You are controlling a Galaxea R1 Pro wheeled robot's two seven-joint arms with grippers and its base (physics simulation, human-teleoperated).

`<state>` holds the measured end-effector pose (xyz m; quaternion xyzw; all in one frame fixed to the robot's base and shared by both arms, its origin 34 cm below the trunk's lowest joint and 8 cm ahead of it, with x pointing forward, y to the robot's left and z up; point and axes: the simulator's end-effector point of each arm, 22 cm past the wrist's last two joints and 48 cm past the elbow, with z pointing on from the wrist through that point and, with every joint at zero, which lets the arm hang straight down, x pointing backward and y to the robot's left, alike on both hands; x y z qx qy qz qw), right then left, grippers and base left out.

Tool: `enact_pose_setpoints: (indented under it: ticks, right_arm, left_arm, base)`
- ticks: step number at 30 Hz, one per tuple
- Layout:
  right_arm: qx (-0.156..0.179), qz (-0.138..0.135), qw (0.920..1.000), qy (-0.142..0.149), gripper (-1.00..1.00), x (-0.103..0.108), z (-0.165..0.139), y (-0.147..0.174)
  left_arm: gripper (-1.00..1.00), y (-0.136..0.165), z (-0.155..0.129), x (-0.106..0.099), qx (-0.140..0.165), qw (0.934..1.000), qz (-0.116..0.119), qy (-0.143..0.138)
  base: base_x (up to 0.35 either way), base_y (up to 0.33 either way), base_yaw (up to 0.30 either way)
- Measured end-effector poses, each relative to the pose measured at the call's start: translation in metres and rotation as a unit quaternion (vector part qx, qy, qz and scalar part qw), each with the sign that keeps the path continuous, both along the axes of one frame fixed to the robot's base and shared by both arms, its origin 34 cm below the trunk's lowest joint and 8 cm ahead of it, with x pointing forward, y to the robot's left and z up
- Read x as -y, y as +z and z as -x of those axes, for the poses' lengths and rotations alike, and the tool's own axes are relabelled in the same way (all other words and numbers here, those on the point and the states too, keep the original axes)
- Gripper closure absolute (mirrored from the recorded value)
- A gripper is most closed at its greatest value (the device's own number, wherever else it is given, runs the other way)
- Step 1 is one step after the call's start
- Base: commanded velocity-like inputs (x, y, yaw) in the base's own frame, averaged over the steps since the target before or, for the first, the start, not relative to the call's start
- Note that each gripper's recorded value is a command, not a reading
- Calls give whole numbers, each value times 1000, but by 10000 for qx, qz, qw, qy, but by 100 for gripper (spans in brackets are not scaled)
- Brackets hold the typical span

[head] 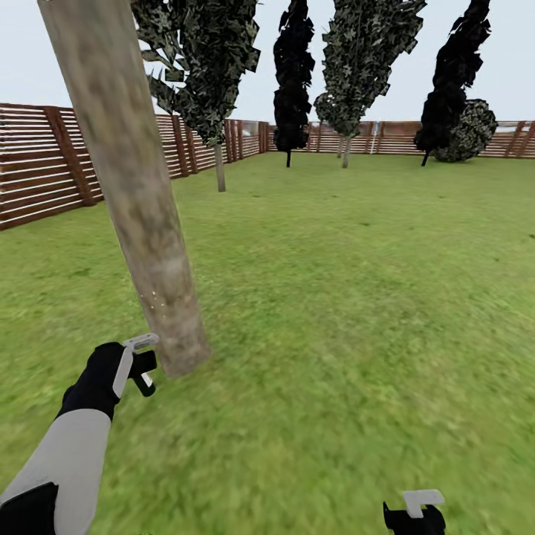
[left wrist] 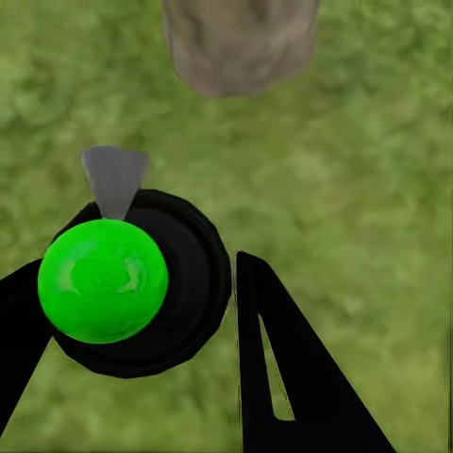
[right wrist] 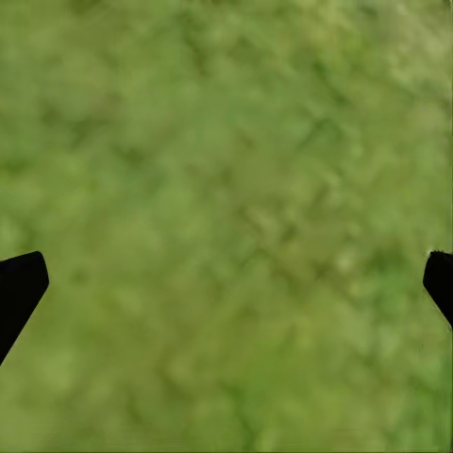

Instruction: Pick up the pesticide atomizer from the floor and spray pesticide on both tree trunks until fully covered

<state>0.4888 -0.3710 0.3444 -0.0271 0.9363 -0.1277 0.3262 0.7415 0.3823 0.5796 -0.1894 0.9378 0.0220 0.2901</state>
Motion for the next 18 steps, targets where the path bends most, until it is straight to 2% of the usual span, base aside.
enact_pose_setpoints:
  ticks: [3,7,11,18]
  right_arm:
    - [1,2,10000,-7,-100,0,0,0]
    - [4,0,10000,-6,-100,0,0,0]
    - [6,11,10000,-6,-100,2,0,1]
    - [6,1,10000,-5,-100,1,0,0]
  left_arm:
    - [100,-8,5,6,-73,10000,21,-32]
    - [100,-19,16,-6,-94,9999,-51,42]
    - [100,-28,28,-19,-183,9997,-127,100]
    - [100,-28,29,-26,-159,9996,-173,129]
  base:
    - [113,-271,105]
    - [149,-254,11]
    - [279,-138,0]
    - [263,-93,22]
